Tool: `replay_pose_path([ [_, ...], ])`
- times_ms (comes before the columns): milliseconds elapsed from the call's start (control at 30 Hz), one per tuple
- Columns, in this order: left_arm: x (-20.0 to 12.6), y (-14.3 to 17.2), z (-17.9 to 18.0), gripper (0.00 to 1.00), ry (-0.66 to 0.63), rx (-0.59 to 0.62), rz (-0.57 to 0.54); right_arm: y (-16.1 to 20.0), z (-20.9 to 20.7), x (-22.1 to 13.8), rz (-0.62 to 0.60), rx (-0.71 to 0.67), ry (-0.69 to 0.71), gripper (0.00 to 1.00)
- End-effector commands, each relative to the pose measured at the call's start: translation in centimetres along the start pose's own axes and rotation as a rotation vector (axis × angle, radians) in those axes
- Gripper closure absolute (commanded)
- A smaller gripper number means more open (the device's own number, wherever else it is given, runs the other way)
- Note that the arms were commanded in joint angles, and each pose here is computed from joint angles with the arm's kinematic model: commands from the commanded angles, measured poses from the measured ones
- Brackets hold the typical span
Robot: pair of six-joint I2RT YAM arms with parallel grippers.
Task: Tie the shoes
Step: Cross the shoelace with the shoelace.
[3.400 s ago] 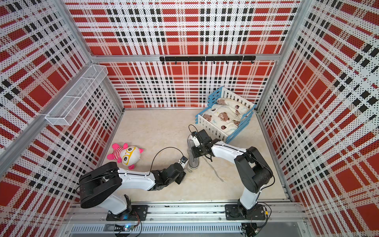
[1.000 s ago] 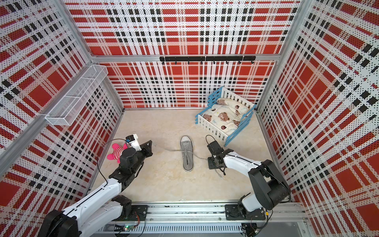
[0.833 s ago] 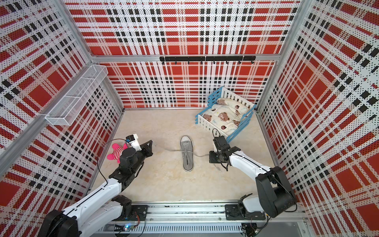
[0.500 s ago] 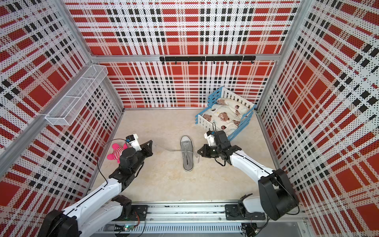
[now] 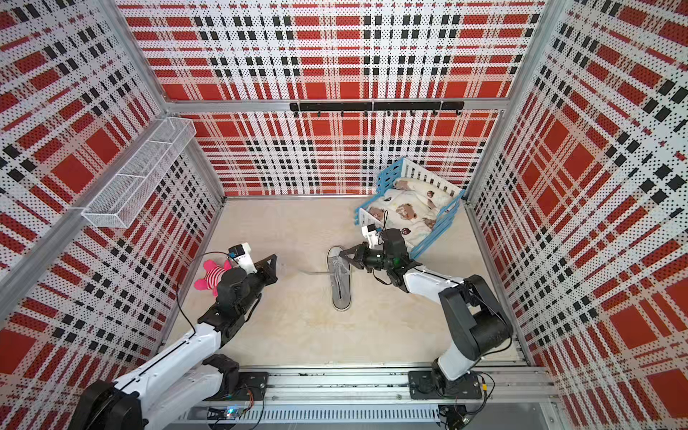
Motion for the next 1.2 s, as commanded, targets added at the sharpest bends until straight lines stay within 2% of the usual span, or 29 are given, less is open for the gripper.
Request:
replay_pose_path([
  [0, 0.2, 0.0, -0.3, 1.0, 0.021, 0.012, -0.003, -1.8, 2.2, 1.5, -0.076, 0.018, -0.101, 1.0],
  [300, 0.3, 2.7, -0.1, 1.0, 0.027, 0.059, 0.077, -4.1, -0.3, 5.4, -0.167, 0.065, -0.032, 1.0],
  [533, -0.1, 4.5, -1.6, 1.0, 0.088, 0.117, 0.131, -4.0, -3.3, 7.3, -0.161, 0.047, 0.098, 1.0],
  [667, -0.4, 4.5, -2.6, 1.0, 0.119, 0.13, 0.129, -3.4, -4.4, 7.5, -0.137, 0.017, 0.167, 1.0],
  [1167, -0.1, 3.0, -3.9, 1.0, 0.134, 0.134, 0.092, -0.6, -5.2, 9.4, -0.029, -0.009, 0.202, 1.0],
])
Point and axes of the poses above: each gripper's point midway between its finger pads, its own x axis out along the fingers, its own z axis along the line the jaws close on, y = z × x, the point moved 4 cm from there along -x, back along the fingers, and after that the axes turned 2 degrees about -x, right-handed, at the moved point
